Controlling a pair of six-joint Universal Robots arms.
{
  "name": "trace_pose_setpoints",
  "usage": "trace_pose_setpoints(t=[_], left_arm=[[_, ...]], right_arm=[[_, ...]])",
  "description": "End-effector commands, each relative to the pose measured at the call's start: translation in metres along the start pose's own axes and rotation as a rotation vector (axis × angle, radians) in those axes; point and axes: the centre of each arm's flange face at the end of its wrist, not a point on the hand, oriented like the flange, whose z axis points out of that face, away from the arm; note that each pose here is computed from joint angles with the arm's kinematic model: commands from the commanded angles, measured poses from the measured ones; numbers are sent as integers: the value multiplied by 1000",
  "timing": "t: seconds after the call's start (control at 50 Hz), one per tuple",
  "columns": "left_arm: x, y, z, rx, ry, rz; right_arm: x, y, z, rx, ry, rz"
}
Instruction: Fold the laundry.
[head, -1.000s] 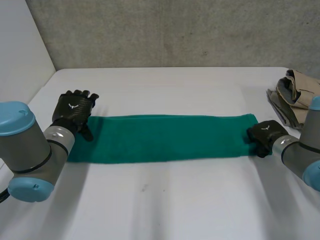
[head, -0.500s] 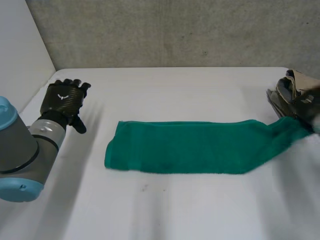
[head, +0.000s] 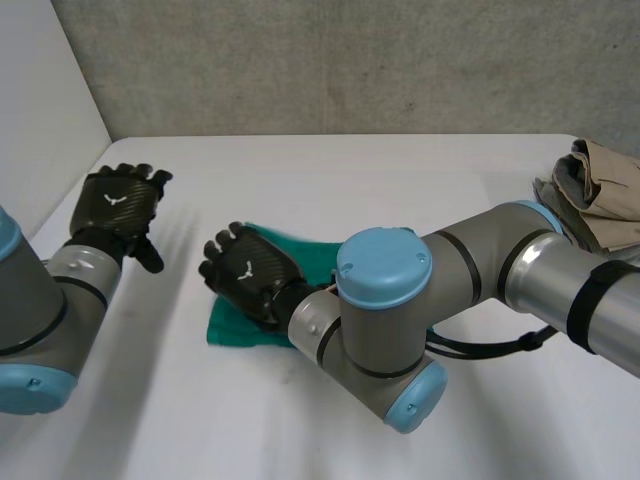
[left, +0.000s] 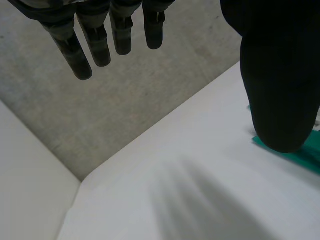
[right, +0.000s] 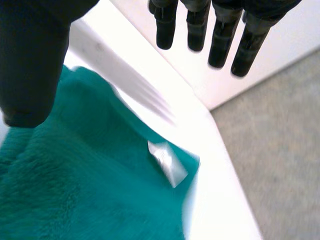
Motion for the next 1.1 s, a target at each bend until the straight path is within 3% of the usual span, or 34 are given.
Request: trace_pose_setpoints(t=[0.02,0.1,0.22,0.3,0.44,0.6,0.68,0.82,0.88,0.96,1.04,1.1], left_arm=[[40,-14,-6,58,110,-14],[67,-26,-10,95,184,-61],[110,-20,-9,94,298,-78],[125,-8,3,59,312,-73],[122,3,1,-46,304,-39],[83,-17,-9,-39,233,-59],[60,-25,-12,-23,176,-63],[36,-28,-13,-21,111,-72],[35,-27,-13,-20,109,-79],[38,-29,-12,-7,116,-83],[45,-36,-12,30,137,-96],[60,-46,-17,77,176,-109]], right_arm=[[79,22,-34,-186,283,328],[97,54,-67,-316,336,445],[75,91,-97,-453,311,492],[67,113,-106,-508,305,476],[84,131,-115,-573,342,357],[110,100,-99,-517,373,86],[77,42,-61,-343,281,-58],[11,-1,-32,-161,97,-104],[-22,-6,-29,-87,-42,-83],[-24,-8,-30,-74,-58,-1],[9,8,-32,-162,108,267],[59,27,-43,-209,289,522]])
